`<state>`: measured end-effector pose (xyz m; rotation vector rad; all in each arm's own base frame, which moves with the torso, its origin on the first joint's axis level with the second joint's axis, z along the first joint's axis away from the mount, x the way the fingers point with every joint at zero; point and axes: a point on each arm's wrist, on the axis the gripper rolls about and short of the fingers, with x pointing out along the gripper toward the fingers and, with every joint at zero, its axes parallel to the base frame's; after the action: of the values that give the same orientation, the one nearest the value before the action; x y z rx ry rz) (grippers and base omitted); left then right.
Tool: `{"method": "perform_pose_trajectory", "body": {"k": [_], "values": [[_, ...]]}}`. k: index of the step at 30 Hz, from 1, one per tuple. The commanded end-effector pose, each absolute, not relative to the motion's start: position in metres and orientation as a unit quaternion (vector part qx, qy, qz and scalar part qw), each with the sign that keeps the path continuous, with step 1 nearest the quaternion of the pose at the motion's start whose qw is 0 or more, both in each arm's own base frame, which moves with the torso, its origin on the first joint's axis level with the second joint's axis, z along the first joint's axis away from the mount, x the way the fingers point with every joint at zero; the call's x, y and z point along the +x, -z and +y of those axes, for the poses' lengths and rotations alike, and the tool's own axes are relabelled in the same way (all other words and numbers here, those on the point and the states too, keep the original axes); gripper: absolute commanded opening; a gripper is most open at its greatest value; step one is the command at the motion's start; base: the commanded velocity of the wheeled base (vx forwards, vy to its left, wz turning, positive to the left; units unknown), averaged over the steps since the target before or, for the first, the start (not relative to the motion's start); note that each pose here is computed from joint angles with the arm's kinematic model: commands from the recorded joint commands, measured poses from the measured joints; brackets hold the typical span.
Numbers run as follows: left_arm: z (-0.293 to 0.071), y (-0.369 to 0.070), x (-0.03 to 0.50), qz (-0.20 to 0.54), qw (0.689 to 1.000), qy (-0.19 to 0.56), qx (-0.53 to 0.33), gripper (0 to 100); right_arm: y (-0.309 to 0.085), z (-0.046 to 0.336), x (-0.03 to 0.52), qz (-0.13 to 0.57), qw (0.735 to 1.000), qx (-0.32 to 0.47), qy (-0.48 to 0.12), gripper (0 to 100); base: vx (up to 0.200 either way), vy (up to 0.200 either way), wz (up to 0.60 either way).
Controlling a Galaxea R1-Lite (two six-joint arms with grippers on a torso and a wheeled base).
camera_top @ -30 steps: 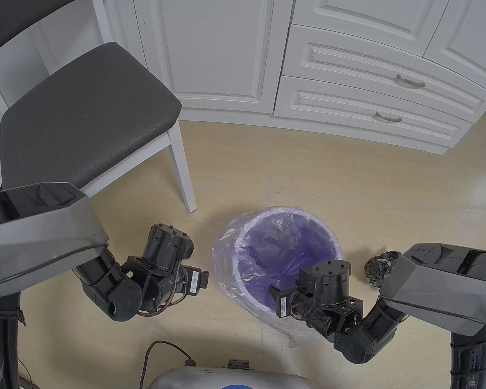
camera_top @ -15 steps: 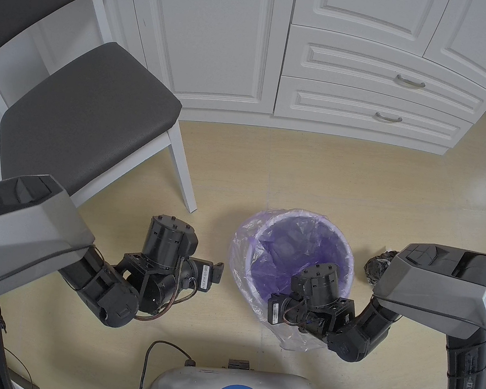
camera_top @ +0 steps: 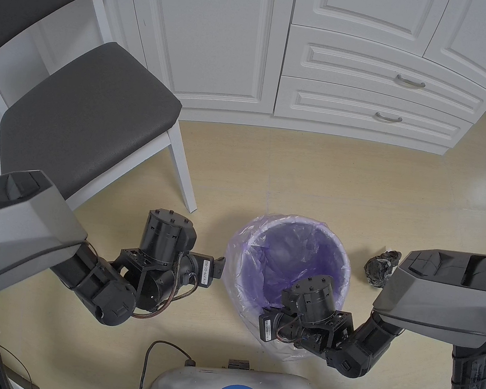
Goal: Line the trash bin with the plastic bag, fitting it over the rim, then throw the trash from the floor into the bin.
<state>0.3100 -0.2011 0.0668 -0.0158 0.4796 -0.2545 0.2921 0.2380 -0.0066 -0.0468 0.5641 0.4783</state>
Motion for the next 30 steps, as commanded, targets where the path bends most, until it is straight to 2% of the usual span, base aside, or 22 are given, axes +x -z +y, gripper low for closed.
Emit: {"method": "perform_pose_trajectory", "body": {"k": [1,13,25,30], "values": [[-0.200,-0.071,0.309,0.232,0.964,0.126,-0.011,100,-0.003,0.239,0.283,0.271,0.931,-0.025,-0.243,0,0.000,0.000,0.00],[-0.198,-0.081,0.306,0.221,0.967,0.128,-0.020,100,-0.030,0.221,0.294,0.240,0.944,-0.013,-0.225,0,0.000,0.000,0.00],[-0.198,-0.083,0.305,0.218,0.967,0.130,-0.020,100,-0.026,0.218,0.303,0.240,0.945,-0.007,-0.223,0,0.000,0.000,0.00],[-0.198,-0.083,0.306,0.213,0.968,0.131,-0.024,100,-0.045,0.215,0.299,0.224,0.948,0.000,-0.226,0,0.000,0.000,0.00]]}}
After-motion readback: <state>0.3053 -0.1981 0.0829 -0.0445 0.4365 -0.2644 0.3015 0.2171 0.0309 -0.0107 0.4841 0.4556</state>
